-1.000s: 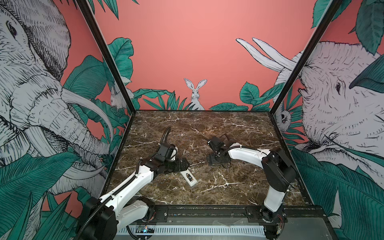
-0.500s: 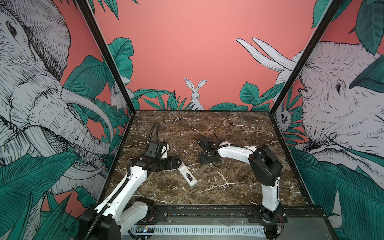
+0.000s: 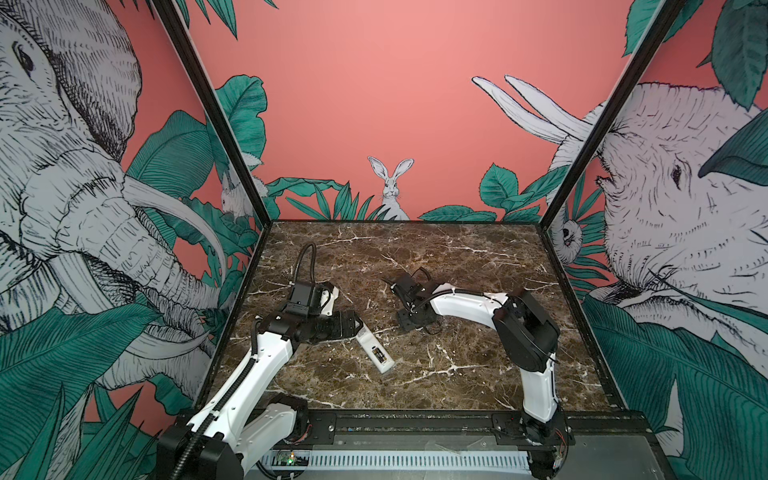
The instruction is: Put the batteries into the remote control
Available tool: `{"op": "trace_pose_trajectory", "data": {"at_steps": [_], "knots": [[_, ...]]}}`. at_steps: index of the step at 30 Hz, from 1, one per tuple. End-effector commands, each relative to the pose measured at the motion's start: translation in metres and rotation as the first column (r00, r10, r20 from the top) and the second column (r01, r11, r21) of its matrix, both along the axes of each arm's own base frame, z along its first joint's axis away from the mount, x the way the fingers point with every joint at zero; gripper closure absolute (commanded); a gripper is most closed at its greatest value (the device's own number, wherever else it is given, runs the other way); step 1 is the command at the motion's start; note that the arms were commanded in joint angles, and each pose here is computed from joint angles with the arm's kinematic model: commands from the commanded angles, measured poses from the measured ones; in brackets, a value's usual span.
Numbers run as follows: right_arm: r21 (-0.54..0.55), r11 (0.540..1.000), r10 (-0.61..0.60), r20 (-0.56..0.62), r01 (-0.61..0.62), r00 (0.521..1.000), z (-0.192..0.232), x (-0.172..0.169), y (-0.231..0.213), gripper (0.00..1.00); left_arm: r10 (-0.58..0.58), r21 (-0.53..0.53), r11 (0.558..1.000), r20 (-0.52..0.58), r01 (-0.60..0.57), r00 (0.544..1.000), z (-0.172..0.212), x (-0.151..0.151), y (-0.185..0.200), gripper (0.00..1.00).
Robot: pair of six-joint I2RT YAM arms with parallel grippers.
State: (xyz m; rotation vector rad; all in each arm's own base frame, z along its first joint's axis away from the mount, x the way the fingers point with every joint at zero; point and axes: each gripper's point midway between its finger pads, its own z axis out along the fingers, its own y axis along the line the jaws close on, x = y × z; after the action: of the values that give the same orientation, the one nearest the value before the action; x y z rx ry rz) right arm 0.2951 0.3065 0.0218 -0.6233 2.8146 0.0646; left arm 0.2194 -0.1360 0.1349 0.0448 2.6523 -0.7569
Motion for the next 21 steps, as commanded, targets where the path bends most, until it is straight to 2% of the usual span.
{"op": "trace_pose_trajectory", "data": {"at_steps": [1,11,21], "knots": [[-0.124,0.992,0.013,-0.003,-0.013,1.000,-0.010,0.000,-0.018,0.34,-0.034,-0.031,0.999,0.013,0.034,0.999,0.012,-0.001,-0.005,0.01],[-0.119,0.993,-0.018,0.024,0.020,1.000,-0.012,0.018,-0.019,0.50,-0.051,-0.052,0.997,0.013,0.052,0.999,0.014,-0.003,-0.009,0.01],[-0.109,0.994,-0.015,0.012,0.016,1.000,-0.014,0.025,-0.021,0.62,-0.061,-0.064,0.996,0.013,0.062,0.998,0.015,-0.004,-0.011,0.01]]}}
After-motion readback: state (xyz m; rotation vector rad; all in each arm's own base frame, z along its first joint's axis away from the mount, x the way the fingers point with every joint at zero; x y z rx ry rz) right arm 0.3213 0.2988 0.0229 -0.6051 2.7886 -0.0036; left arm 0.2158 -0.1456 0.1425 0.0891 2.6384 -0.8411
